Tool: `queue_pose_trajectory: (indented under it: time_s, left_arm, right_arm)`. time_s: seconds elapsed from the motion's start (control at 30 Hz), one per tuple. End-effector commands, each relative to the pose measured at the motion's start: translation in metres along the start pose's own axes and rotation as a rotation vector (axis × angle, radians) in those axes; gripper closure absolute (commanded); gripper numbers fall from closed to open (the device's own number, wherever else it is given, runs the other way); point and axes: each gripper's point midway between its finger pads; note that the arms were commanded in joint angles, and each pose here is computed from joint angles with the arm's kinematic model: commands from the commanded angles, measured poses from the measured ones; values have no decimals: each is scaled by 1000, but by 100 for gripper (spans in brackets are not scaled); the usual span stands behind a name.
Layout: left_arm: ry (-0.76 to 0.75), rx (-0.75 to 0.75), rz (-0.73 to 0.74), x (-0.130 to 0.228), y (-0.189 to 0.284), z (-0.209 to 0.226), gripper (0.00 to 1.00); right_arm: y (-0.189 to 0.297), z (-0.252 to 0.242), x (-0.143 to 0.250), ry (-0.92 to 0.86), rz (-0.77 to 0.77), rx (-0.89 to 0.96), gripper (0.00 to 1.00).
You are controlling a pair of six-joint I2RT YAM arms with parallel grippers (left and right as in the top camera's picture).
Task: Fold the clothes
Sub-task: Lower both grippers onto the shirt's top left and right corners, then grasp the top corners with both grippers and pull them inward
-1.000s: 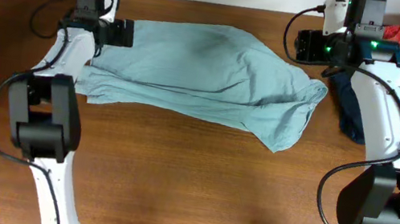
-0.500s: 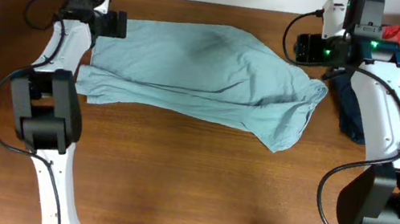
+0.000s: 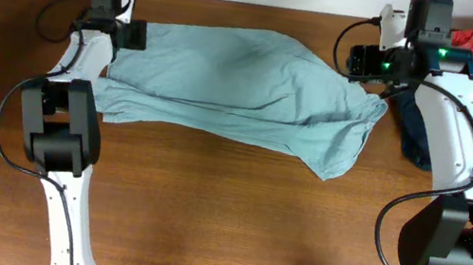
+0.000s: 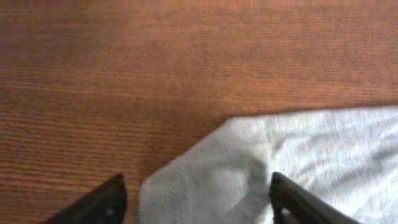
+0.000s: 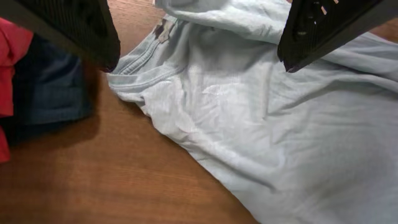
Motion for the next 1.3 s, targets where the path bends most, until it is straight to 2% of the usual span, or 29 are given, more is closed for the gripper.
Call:
queue_pose_trajectory:
  time_s: [0.0, 0.3, 0.33, 0.37, 0.47, 0.53, 0.7, 0.93, 1.27]
  left_arm:
    - [-10, 6, -13, -3, -4, 0, 35]
    - [-10, 8, 23, 13, -16, -1, 37]
    - [-10, 9, 31, 17, -19, -1, 41]
    - [-10, 11, 39, 20, -20, -2, 46]
    - [-12, 12, 62, 29, -26, -3, 76]
    - [-12, 12, 70, 31, -26, -3, 99]
    - [-12, 12, 71, 26, -18, -3, 99]
    - [-32, 30, 136, 16, 28, -18, 99]
    - [-112, 86, 186, 2, 106, -71, 99]
  right_arm:
    - [1, -2, -4, 8, -7, 10, 15]
    - [1, -1, 0, 6, 5, 8, 15]
    - [1, -1, 0, 6, 5, 8, 15]
    - [1, -1, 0, 6, 5, 8, 15]
    - [1, -1, 0, 6, 5, 8, 15]
    - [1, -1, 0, 6, 5, 8, 15]
    - [1, -3, -8, 10, -24, 13, 17]
    - [-7, -3, -39, 19, -149, 1, 19]
    - [-65, 9, -33, -23, -131, -78, 18]
Point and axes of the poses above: each gripper's point midway between its finger pads, its own y axis back along the fingers, its own z axis along the line the jaws close on, x = y × z, and after that the axes turned 2 degrees about y, right-handed
